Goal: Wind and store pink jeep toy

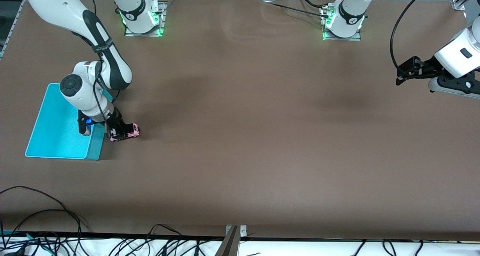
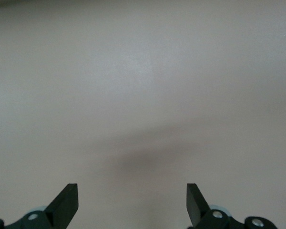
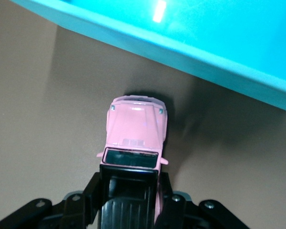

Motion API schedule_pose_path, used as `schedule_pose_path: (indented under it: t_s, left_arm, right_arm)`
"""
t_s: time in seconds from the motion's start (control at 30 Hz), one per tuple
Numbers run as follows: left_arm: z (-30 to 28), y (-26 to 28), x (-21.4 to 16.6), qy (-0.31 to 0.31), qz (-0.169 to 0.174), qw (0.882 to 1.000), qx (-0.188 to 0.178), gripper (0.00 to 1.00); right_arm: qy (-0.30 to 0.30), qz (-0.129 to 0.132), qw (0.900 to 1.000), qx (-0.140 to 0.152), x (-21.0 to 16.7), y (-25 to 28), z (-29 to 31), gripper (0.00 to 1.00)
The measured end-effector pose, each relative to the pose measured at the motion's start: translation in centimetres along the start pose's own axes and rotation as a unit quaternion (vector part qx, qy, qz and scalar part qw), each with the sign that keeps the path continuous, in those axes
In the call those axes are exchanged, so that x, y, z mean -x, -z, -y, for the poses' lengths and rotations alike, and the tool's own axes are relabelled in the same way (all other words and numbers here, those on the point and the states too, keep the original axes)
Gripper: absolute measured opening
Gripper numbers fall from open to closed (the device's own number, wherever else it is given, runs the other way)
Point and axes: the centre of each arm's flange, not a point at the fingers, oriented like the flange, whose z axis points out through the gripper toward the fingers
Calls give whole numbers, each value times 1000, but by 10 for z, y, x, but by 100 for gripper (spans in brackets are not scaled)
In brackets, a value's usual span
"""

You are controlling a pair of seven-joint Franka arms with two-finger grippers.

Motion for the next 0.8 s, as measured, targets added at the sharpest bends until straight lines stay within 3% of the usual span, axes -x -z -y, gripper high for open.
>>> schedule_pose_path:
  t_s: [0.33,0.63,0.8]
  left_arm:
    - [0,-1,0,0,0,1000,0,100]
    - [0,-1,0,0,1,1000,0,100]
    - [0,-1,-1,0,1,1000,0,100]
  right_arm:
    - [53,-23,998,-9,0,32,19,52]
    - [123,-21,992,27,-5,114,34,52]
    - [200,-10,978,54,-9,147,36,52]
